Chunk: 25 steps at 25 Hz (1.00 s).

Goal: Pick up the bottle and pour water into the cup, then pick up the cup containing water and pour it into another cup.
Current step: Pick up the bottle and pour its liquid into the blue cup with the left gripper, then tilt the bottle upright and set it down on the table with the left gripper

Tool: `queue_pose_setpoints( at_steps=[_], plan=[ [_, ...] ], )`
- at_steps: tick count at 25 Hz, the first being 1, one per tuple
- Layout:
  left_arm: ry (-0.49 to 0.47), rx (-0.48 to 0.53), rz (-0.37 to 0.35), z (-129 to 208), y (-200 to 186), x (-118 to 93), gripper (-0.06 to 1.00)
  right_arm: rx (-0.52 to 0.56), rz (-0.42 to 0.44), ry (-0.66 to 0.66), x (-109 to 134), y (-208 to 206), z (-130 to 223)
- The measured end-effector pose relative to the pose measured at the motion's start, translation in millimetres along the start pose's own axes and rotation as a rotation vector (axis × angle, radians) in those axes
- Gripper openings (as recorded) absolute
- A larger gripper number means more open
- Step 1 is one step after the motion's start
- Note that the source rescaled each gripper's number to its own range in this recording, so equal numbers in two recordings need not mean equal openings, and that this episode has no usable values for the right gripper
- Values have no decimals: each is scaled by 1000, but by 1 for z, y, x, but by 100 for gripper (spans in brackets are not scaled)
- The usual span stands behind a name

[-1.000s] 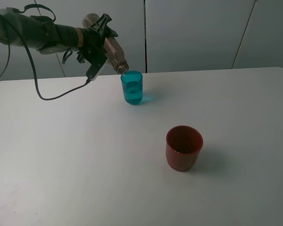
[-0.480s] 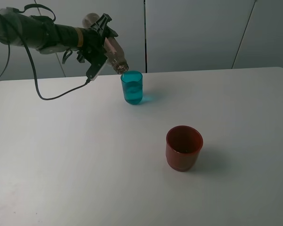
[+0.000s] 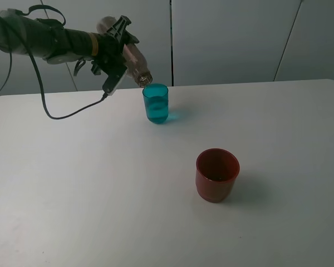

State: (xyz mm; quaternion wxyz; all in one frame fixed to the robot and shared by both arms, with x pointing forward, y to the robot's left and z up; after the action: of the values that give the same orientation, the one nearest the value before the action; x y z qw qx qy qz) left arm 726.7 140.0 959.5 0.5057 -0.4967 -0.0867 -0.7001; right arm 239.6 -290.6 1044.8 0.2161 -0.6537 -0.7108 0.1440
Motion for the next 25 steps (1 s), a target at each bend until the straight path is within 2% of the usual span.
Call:
queue_pose_setpoints(
  at_steps=[3, 8, 13, 15, 18, 21, 25],
  plan=[
    [-130, -13, -25, -1, 0, 3, 0, 0, 0, 0, 0, 0, 0],
    [-466, -44, -61, -3, -1, 8, 0, 0, 0, 0, 0, 0, 0],
    [-1018, -65, -103, 11, -13, 20, 0, 0, 0, 0, 0, 0, 0],
    [-1219, -122, -143, 19, -21, 20, 0, 0, 0, 0, 0, 0, 0],
    [-1490, -246, -165, 22, -32, 5, 0, 0, 0, 0, 0, 0, 0],
    [-1614, -287, -123, 15, -39, -20, 0, 0, 0, 0, 0, 0, 0],
    [-1689, -313, -64, 2, -47, -47, 0, 0, 0, 0, 0, 0, 0]
  ],
)
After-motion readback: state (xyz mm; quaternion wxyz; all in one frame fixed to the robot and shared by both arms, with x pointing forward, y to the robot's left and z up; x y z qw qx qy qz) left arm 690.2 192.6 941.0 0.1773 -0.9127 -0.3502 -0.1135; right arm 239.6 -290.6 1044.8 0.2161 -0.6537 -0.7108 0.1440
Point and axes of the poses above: a point on each arm's last joint axis where the gripper is mounted, y pointing out along that axis toward the gripper, x along the wrist's bending axis when the last joint is at zero, z = x × y, the point moved 1 cm from there along y, pointing out along that axis toward the gripper, and after that the axes turned 3 degrees about y, right-handed, at the moved point
